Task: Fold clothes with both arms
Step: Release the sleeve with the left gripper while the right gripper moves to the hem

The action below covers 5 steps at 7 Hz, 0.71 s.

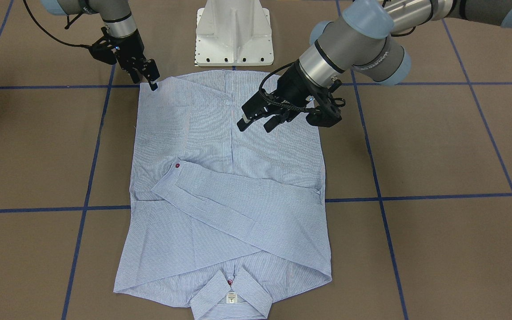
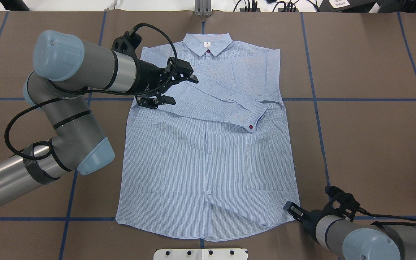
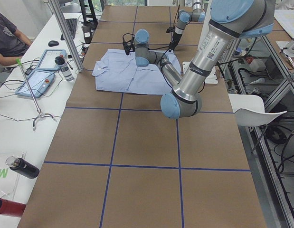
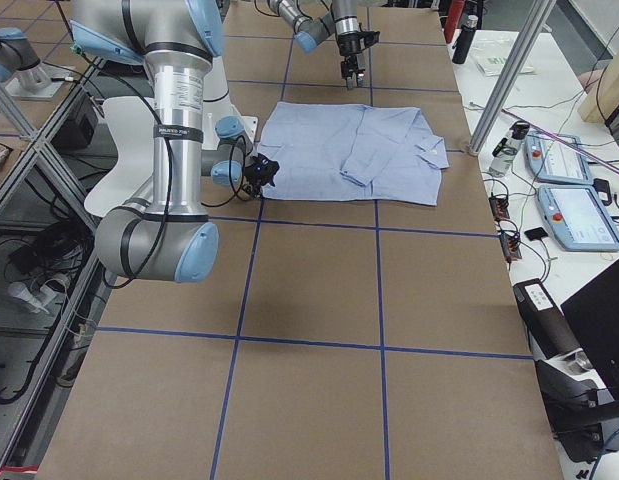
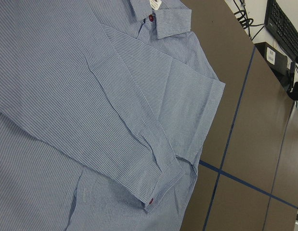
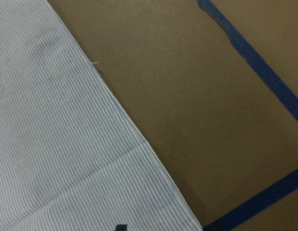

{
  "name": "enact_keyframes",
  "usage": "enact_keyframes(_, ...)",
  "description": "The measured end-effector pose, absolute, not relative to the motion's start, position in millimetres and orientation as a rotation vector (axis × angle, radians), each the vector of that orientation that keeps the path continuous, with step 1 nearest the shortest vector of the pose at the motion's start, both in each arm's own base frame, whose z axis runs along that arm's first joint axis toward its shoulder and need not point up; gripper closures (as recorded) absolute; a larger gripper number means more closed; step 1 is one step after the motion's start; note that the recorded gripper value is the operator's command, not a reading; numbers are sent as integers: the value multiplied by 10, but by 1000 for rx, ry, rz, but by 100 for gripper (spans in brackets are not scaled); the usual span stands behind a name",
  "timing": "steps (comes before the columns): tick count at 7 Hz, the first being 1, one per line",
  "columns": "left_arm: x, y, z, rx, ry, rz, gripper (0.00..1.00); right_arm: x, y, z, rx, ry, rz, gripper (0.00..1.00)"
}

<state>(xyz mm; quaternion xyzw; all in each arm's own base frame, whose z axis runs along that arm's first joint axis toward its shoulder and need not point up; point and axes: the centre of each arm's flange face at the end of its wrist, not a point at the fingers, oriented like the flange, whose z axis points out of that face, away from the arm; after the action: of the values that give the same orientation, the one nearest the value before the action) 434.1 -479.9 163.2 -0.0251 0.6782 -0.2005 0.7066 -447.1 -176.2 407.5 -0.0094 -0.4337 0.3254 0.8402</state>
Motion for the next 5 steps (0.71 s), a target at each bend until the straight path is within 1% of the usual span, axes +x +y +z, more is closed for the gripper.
enact_keyframes(4,4343,-4796,1652,-58,1504,-446,6,-4420,-1784,4013,-33,-930,715,100)
enact_keyframes(5,4317,-4769,1744,-62,1493,-451,6,-4372,-1784,3966,-37,-937,716,100)
